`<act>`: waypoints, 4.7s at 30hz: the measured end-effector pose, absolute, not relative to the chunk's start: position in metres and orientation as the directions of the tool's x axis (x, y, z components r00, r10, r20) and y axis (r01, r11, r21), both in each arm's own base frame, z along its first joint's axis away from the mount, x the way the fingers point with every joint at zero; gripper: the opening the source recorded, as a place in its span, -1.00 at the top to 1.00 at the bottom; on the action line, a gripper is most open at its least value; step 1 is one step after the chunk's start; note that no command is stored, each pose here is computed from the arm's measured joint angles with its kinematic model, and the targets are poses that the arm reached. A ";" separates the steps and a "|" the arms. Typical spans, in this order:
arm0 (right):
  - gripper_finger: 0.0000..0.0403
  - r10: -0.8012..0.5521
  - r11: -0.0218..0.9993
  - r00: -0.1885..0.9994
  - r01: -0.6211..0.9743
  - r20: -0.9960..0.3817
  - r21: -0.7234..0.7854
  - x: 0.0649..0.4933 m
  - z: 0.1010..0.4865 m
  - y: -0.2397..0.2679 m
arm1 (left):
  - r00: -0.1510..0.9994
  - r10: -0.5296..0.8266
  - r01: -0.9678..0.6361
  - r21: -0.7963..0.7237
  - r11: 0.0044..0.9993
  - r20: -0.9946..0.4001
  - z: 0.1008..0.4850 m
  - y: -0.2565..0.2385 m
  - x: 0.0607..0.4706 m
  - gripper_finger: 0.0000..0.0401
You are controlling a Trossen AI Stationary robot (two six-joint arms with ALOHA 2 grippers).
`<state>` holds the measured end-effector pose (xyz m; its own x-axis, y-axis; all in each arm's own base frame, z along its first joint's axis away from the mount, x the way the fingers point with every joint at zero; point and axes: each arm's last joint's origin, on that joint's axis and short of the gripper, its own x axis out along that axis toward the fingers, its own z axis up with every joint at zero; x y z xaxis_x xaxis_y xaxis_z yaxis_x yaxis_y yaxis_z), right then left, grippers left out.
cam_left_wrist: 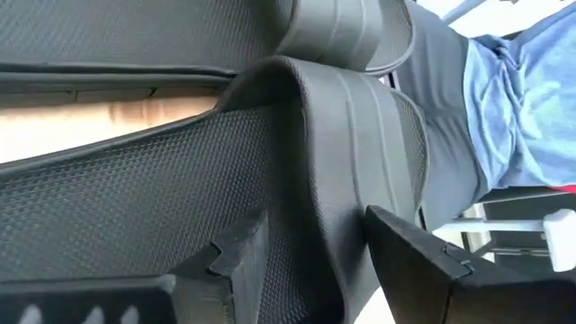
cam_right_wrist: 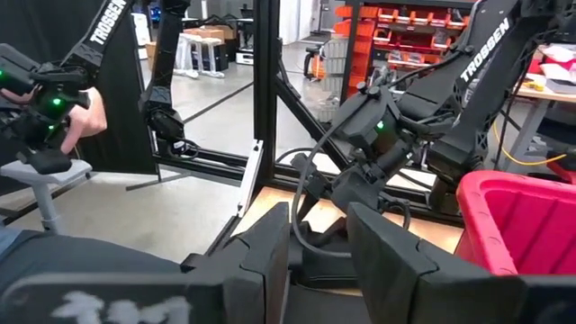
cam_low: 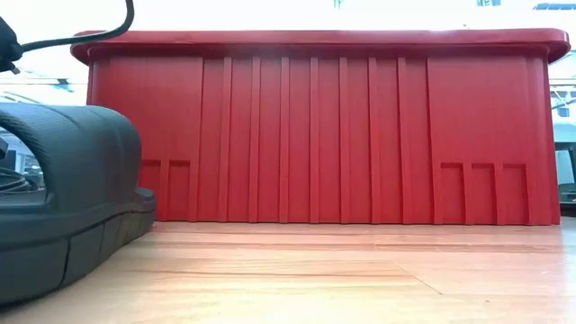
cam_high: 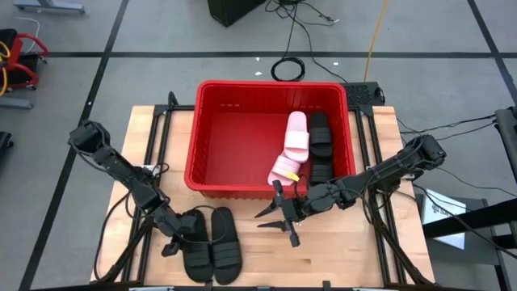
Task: Pick and place slides into bin
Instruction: Put the left black slide into the red bin
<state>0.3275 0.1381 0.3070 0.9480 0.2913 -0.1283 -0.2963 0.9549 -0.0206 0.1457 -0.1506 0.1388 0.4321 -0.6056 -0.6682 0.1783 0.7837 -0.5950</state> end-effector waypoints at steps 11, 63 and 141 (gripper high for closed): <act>0.48 0.292 0.955 0.948 -0.296 -0.129 -0.013 0.328 0.307 0.138 | 0.458 -0.669 0.236 -0.645 0.727 -0.586 0.146 -0.156 0.150 0.08; 0.48 0.292 0.956 0.946 -0.291 -0.141 0.024 0.327 0.306 0.138 | 0.480 -0.716 0.371 -0.622 0.690 -0.508 0.129 -0.172 0.164 0.94; 0.48 -0.231 0.868 0.966 0.257 0.113 -0.426 0.247 0.388 0.141 | 0.775 -0.417 0.582 0.279 0.763 -0.475 0.405 -0.040 0.233 0.88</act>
<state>0.2467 0.1407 0.3877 0.9663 -0.2313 0.1125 0.2573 0.8676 -0.4255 0.2329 -0.0405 0.4046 0.7747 -0.4171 -0.4753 0.5825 0.7633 0.2795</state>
